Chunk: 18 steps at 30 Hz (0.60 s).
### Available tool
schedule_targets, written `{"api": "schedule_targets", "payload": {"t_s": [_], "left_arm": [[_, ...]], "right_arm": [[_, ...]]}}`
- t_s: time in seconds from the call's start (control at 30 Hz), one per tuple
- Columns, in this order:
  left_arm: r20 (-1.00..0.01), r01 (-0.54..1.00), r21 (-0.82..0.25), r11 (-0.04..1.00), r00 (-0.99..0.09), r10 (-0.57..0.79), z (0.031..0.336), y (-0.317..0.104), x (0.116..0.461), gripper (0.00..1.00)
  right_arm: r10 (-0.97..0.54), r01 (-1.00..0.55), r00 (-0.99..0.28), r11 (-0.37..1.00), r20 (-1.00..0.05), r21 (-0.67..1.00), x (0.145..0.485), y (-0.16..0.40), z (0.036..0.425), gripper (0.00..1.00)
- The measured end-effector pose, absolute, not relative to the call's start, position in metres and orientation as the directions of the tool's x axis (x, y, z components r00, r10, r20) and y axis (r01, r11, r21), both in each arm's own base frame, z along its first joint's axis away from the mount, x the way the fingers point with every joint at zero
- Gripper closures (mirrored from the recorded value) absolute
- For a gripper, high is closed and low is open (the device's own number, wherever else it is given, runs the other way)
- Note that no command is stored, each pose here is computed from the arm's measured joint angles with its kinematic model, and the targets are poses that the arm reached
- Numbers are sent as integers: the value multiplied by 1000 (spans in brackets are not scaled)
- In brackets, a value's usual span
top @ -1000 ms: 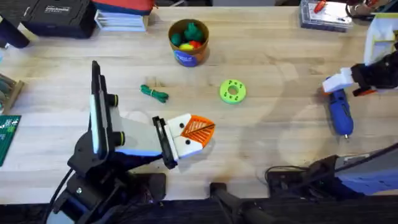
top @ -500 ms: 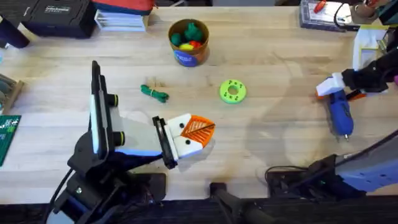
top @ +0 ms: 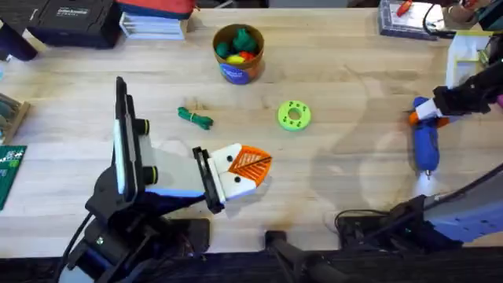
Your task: Pick up the gripper from the table and insert it into the empty holder that is missing its gripper. Then pick up a screw, insert it into the mounting hole, and use the screwdriver to tighten it. Finally, clean up the table by picking up the vegetable and placing it into the bucket.
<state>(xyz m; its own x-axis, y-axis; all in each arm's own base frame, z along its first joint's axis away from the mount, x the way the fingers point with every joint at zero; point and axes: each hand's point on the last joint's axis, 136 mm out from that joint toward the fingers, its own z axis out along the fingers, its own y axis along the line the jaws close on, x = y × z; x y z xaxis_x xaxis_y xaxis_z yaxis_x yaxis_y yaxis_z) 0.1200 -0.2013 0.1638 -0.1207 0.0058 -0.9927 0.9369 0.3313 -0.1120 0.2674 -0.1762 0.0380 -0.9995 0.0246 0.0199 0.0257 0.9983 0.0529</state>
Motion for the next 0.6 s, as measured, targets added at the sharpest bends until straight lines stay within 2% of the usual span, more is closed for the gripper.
{"api": "schedule_targets", "payload": {"t_s": [0.3, 0.43, 0.6], "left_arm": [[-993, 937, -112, 331, -121, 6, 164, -201, 120, 991], [-993, 937, -112, 331, -121, 6, 164, -201, 120, 991], [-993, 937, -112, 331, -120, 6, 164, -201, 120, 991]], "right_arm": [[36, 36, -999, 998, 7, 44, 269, -177, 42, 970], [45, 45, -996, 999, -73, -6, 277, -183, 64, 970], [89, 111, -970, 990, -227, -85, 288, -191, 110, 970]]}}
